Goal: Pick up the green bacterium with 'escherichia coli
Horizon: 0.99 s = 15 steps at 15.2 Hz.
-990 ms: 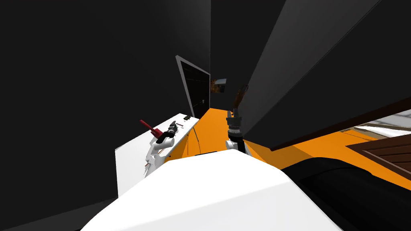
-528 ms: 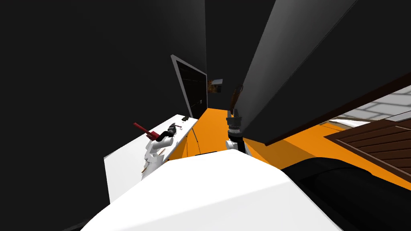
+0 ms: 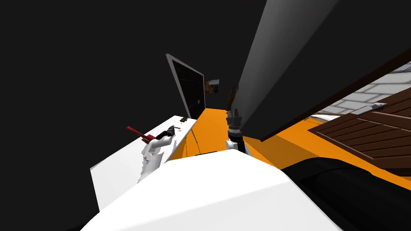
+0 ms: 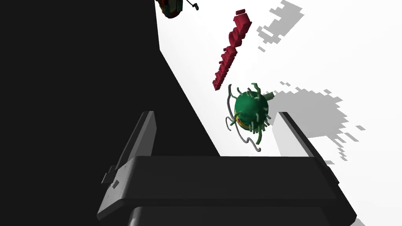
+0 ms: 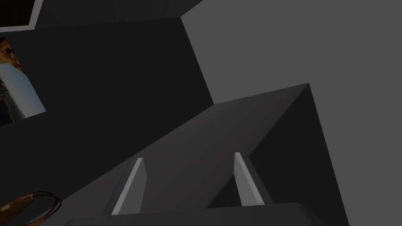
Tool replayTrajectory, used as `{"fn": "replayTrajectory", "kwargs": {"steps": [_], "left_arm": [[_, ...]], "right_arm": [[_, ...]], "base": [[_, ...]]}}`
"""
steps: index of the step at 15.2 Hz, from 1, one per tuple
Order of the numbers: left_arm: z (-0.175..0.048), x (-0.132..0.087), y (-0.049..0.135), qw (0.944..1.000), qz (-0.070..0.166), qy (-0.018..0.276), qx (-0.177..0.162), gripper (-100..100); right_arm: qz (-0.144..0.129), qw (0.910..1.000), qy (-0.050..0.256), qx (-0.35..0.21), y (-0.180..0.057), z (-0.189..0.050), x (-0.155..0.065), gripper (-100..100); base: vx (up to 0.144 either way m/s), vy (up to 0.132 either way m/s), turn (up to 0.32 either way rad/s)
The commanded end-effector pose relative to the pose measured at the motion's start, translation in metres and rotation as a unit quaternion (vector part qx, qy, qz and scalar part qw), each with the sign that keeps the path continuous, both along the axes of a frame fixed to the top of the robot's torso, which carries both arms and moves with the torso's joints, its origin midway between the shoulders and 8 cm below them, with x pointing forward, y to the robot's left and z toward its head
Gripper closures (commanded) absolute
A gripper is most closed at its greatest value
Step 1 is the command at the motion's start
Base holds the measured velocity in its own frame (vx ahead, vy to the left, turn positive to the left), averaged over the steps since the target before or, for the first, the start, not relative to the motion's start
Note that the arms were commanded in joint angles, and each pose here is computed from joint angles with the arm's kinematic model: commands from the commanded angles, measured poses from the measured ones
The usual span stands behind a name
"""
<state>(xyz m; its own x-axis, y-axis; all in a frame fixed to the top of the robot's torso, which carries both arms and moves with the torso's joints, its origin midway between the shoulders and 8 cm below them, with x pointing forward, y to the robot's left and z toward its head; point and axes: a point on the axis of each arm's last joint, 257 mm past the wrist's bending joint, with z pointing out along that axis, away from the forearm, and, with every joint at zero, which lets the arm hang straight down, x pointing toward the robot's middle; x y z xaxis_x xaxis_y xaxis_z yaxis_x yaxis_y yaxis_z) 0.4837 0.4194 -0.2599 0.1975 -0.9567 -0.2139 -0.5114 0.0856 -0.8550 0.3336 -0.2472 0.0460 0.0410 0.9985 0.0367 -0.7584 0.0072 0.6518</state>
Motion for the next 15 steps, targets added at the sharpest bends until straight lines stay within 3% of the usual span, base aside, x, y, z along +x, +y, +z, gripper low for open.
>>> {"fn": "replayTrajectory", "kwargs": {"steps": [1,10,14,15], "left_arm": [[-0.009,-0.006,0.011,0.9996,0.011,0.026,0.002,-100],[-0.034,-0.03,0.046,0.9933,0.047,0.105,0.014,-100],[-0.038,-0.039,0.059,0.9899,0.058,0.127,0.022,-100],[-0.037,-0.036,0.054,0.9913,0.054,0.118,0.019,-100]], "right_arm": [[0.0,1.0,0.0,0.0,0.0,0.0,0.0,0],[0.0,1.0,0.0,0.0,0.0,0.0,0.0,0],[0.0,1.0,0.0,0.0,0.0,0.0,0.0,0],[0.0,1.0,0.0,0.0,0.0,0.0,0.0,0]], "base": [[0.005,0.056,-0.11],[0.005,0.051,-0.089],[0.004,0.045,-0.057],[0.002,0.029,-0.023]]}}
